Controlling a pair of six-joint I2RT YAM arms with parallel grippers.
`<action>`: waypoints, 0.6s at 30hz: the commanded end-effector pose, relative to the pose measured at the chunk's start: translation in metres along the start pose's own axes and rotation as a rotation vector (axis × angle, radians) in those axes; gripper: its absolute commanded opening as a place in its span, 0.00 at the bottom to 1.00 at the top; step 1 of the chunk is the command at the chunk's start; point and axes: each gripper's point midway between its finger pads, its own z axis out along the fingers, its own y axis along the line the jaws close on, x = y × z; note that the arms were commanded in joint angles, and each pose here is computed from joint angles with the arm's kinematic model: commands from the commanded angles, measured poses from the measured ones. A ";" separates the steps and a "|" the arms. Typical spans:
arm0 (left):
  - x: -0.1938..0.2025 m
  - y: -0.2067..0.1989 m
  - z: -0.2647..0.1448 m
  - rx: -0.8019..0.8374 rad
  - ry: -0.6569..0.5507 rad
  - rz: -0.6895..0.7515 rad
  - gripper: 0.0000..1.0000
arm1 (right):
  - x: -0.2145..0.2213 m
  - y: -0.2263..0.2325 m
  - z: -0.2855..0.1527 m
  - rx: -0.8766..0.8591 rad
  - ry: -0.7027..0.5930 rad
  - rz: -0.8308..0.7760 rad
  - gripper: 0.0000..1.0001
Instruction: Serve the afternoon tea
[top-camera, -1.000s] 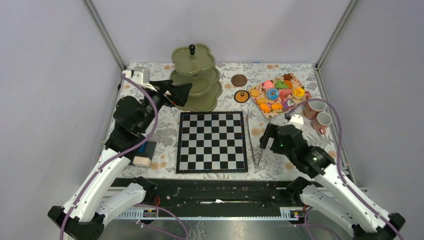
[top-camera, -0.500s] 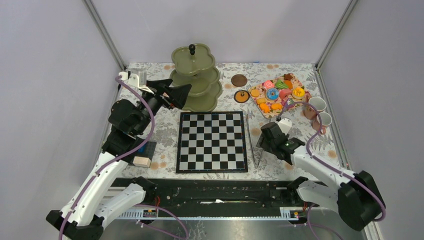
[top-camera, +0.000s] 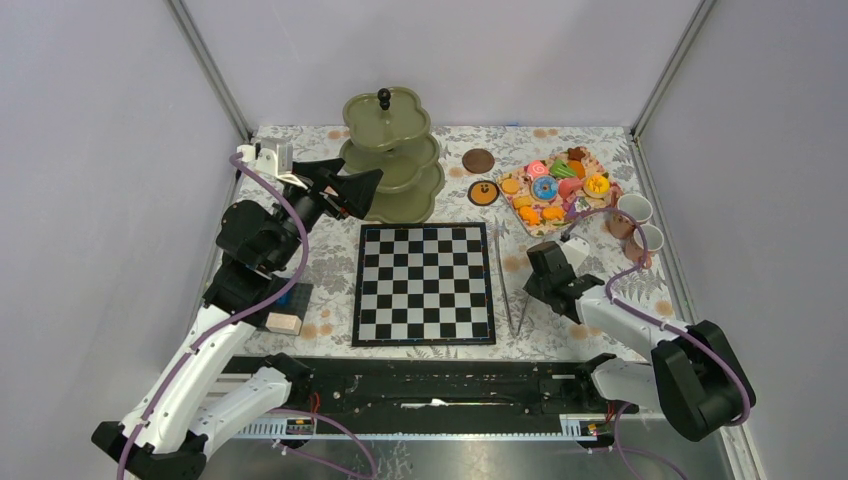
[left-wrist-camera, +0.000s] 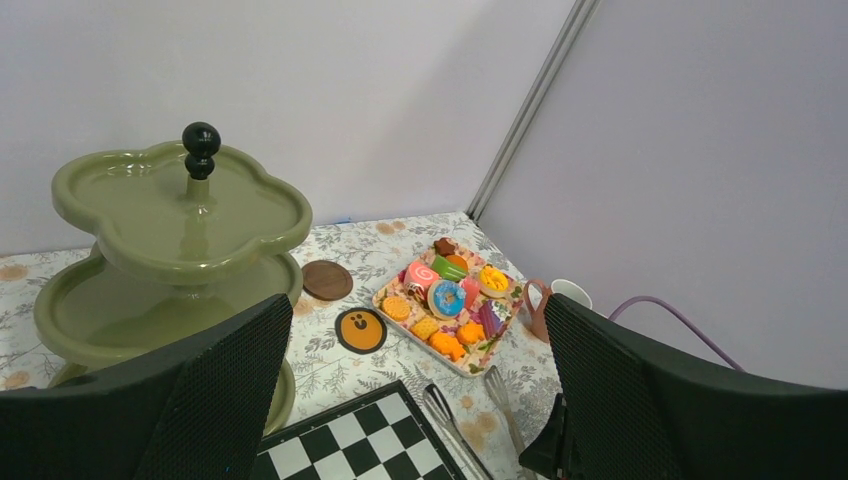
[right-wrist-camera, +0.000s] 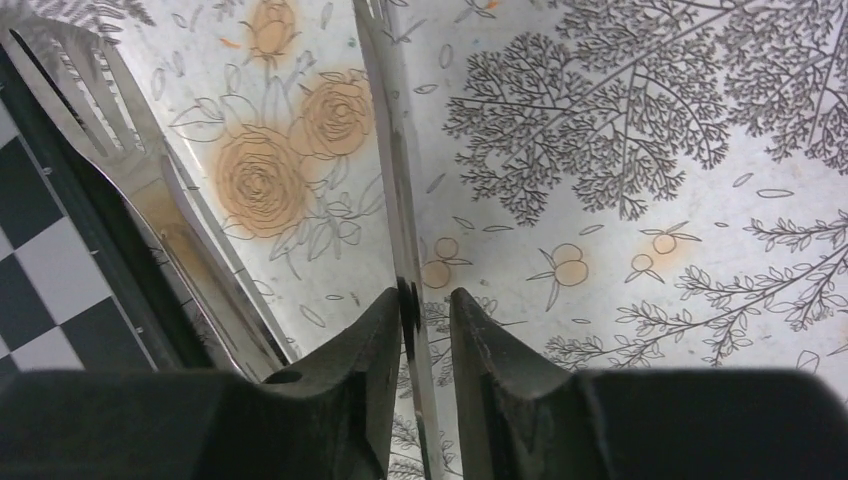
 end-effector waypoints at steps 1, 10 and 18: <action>-0.013 -0.011 -0.003 0.042 -0.037 0.019 0.99 | -0.006 -0.011 0.006 0.031 -0.042 0.051 0.30; -0.010 -0.014 -0.003 0.051 -0.026 0.021 0.99 | -0.007 -0.055 -0.008 0.168 -0.062 0.118 0.17; -0.007 -0.016 -0.001 0.060 -0.016 0.018 0.99 | -0.029 -0.039 -0.014 0.112 -0.061 0.036 0.45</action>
